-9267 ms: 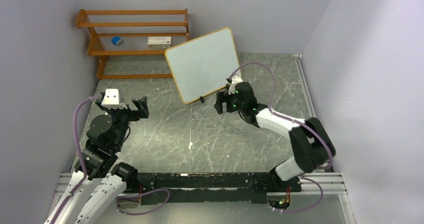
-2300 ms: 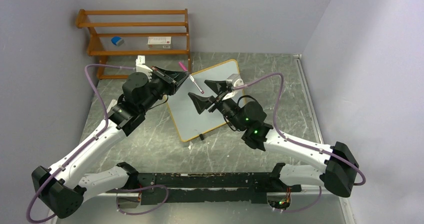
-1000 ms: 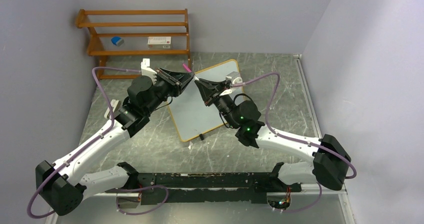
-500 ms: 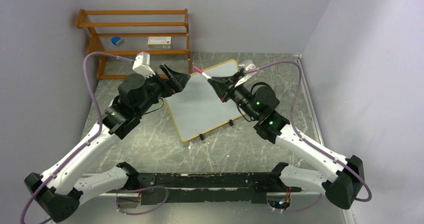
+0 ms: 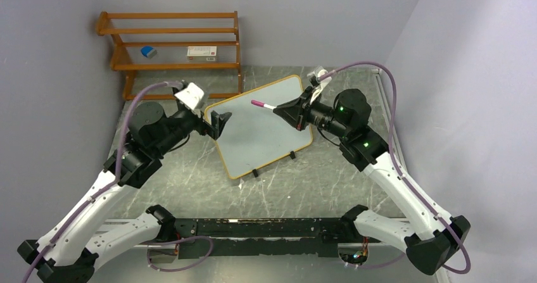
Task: Write a sentence on the whiteboard
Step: Open the whiteboard marker at the center of the board.
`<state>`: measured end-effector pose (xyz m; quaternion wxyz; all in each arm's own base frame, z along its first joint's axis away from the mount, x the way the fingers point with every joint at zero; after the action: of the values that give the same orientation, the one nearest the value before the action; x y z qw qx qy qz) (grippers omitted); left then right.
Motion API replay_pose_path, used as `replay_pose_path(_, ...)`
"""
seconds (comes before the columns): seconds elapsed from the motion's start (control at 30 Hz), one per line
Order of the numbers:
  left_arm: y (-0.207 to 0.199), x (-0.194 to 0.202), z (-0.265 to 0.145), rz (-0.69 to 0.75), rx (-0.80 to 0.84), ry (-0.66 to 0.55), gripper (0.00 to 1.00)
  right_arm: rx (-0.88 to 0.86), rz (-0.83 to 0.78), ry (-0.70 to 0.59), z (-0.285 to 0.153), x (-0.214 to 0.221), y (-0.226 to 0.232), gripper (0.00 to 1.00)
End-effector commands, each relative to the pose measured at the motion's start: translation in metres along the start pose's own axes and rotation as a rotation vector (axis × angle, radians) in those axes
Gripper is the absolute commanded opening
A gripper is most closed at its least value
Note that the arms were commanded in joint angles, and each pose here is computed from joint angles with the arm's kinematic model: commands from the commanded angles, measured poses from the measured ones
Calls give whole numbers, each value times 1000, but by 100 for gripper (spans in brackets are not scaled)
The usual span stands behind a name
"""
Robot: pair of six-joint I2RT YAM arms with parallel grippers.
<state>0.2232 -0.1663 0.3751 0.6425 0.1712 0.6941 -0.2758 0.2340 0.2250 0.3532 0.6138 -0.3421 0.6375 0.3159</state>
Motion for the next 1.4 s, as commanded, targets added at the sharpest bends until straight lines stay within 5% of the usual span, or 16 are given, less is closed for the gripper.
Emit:
replay_pose_path(0.0, -9, 27, 7, 267, 173, 98, 98, -177, 53, 37, -9, -6, 20, 0)
replay_pose_path(0.53, -59, 41, 35, 414, 578, 142, 85, -349, 89, 56, -4, 3, 36, 0)
replay_pose_path(0.97, -72, 60, 35, 510, 643, 236, 39, -391, 79, 86, -5, 14, 40, 0)
replay_pose_path(1.13, -71, 59, 34, 550, 631, 239, 6, -397, 76, 107, -4, 19, 40, 0)
replay_pose_path(1.37, -73, 67, 28, 683, 627, 272, 5, -402, 76, 156, -4, 25, 38, 7)
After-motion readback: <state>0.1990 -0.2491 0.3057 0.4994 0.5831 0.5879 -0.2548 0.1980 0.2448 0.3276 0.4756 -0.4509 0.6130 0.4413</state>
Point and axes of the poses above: each gripper's point midway between its finger pads, its own z axis out along the fingers, its own y axis along the line the jaws close on, x = y × z, the point moved 4 cm from there along -z, back along the fingers, and after that the axes turned 13 degrees about -z, right-handed, at the moved point
